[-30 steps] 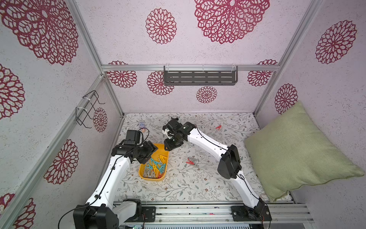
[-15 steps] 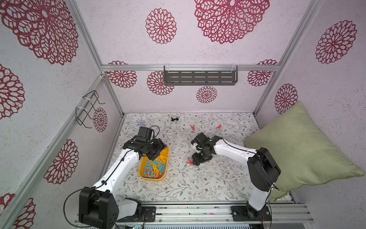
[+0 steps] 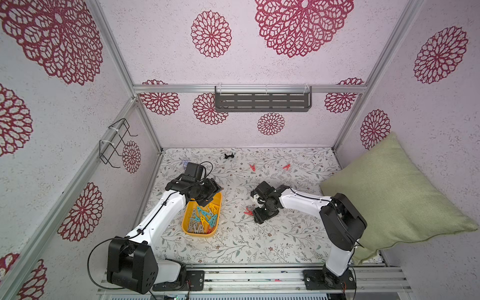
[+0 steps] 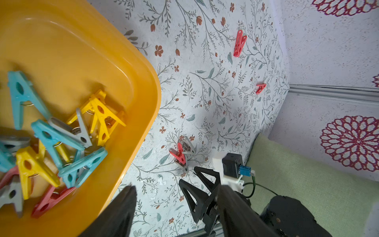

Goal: Put the clothespins into the storage box
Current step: Pick up the clothespin from the center of the board, then place the clothespin in the storage box.

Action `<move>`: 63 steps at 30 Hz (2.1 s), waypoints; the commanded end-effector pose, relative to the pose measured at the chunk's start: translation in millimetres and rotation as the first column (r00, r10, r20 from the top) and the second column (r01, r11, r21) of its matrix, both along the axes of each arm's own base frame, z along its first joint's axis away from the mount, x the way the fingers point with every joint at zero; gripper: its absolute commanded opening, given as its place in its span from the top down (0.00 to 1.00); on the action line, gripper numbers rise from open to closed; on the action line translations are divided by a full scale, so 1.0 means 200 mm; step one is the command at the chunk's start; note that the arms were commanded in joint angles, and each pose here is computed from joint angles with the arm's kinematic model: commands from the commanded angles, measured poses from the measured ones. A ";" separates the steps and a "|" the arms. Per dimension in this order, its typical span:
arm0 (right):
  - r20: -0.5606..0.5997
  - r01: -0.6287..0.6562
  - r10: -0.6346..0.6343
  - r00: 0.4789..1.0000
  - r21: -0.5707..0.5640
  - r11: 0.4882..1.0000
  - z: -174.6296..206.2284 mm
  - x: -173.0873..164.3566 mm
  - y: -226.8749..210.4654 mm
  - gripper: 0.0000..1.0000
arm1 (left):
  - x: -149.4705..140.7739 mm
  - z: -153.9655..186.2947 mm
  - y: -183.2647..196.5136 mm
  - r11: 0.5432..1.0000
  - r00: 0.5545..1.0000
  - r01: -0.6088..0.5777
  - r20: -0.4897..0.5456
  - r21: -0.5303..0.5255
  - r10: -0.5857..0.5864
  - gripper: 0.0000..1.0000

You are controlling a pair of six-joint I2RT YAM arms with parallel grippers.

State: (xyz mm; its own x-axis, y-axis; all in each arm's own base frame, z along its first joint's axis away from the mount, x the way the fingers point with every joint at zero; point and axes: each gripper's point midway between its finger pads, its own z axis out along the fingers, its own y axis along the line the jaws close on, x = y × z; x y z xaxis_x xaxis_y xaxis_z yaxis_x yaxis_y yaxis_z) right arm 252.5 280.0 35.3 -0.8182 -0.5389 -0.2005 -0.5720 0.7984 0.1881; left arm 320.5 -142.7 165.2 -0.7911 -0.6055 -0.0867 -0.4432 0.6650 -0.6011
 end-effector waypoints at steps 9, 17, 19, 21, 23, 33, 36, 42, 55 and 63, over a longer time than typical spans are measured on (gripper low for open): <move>-0.003 -0.076 0.076 0.997 -0.051 0.996 -0.05 -0.02 0.06 0.60 | 0.01 0.01 -0.01 1.000 1.000 -0.001 0.025 0.001 0.001 0.30; -0.008 -0.070 0.070 0.998 -0.040 0.997 -0.02 -0.09 0.05 0.78 | 0.02 0.02 -0.02 1.000 0.999 0.002 0.032 -0.005 -0.002 0.30; -0.004 -0.059 0.058 0.998 -0.031 0.998 0.00 -0.11 0.04 0.81 | 0.02 0.02 -0.01 1.000 0.999 0.002 0.035 -0.005 -0.002 0.30; -0.001 -0.048 0.048 0.999 -0.020 0.999 0.02 -0.12 0.03 0.84 | 0.02 0.03 -0.02 1.000 0.999 0.005 0.038 -0.004 -0.005 0.30; 0.000 -0.039 0.039 0.999 -0.011 0.999 0.05 -0.14 0.02 0.85 | 0.01 0.03 -0.01 1.000 0.999 0.008 0.040 -0.002 -0.008 0.30; 0.041 -0.060 0.055 0.998 0.121 0.991 0.32 -0.17 0.20 0.85 | -0.03 0.09 0.10 0.999 0.997 -0.023 0.073 0.043 0.019 0.30; 0.060 -0.103 0.094 0.994 0.166 0.981 0.41 -0.16 0.37 0.86 | -0.07 0.12 0.18 0.998 0.996 -0.051 0.077 0.047 0.047 0.30; 0.067 -0.156 0.144 0.987 0.261 0.953 0.53 -0.11 0.72 0.86 | -0.20 0.15 0.38 0.988 0.987 -0.143 0.077 0.058 0.138 0.29; 0.027 -0.170 0.174 0.984 0.389 0.905 0.62 0.06 1.27 0.61 | -0.39 0.15 0.48 0.974 0.973 -0.222 0.078 0.043 0.218 0.28; 0.142 -0.188 0.151 0.978 0.307 0.933 0.72 0.13 1.14 0.42 | -0.34 0.15 0.44 0.979 0.977 -0.203 0.069 -0.004 0.203 0.27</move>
State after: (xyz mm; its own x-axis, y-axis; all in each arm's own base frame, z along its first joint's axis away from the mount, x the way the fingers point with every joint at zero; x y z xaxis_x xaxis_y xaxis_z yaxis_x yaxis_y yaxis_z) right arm 276.9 530.9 142.6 -0.7094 -0.5586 -0.4298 -0.7045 0.5800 0.4090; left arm 247.0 -52.7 196.3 -0.6411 -0.7516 -0.1555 -0.5325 0.5814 -0.6151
